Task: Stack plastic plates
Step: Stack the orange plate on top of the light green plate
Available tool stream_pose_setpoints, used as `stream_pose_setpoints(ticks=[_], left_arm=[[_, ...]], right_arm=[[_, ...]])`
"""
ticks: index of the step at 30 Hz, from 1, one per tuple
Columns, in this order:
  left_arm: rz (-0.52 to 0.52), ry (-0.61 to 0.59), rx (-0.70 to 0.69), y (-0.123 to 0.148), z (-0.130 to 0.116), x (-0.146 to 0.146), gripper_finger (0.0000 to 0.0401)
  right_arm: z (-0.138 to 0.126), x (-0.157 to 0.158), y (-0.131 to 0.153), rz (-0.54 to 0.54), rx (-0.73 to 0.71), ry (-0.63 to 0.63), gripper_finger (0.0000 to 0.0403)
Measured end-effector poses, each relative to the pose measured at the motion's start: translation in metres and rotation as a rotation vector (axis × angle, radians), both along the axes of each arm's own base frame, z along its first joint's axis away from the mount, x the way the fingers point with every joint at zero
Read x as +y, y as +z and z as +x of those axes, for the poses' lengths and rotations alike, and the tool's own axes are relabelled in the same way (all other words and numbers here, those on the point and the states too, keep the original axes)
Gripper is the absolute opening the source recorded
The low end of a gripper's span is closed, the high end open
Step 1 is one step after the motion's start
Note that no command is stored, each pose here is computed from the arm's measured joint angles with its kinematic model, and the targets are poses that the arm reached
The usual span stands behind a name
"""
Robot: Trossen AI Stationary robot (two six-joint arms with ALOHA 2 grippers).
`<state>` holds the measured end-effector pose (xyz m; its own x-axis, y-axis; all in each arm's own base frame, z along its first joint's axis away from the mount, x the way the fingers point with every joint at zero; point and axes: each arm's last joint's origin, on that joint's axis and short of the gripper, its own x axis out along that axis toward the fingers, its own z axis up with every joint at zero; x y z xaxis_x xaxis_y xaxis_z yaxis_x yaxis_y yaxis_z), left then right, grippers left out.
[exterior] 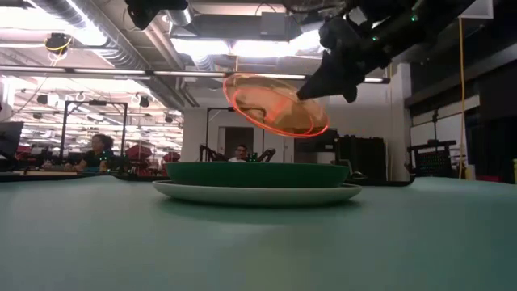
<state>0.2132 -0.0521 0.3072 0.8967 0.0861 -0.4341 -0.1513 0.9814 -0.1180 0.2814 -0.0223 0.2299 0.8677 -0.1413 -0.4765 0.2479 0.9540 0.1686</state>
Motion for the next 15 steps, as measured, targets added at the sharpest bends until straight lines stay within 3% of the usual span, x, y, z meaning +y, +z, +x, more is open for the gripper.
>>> stream_pose_setpoints(ticks=[15], left_arm=[[0.001, 0.0, 0.004, 0.0, 0.0, 0.0, 0.007]], right_arm=[[0.016, -0.002, -0.041, 0.065, 0.146, -0.052, 0.0]])
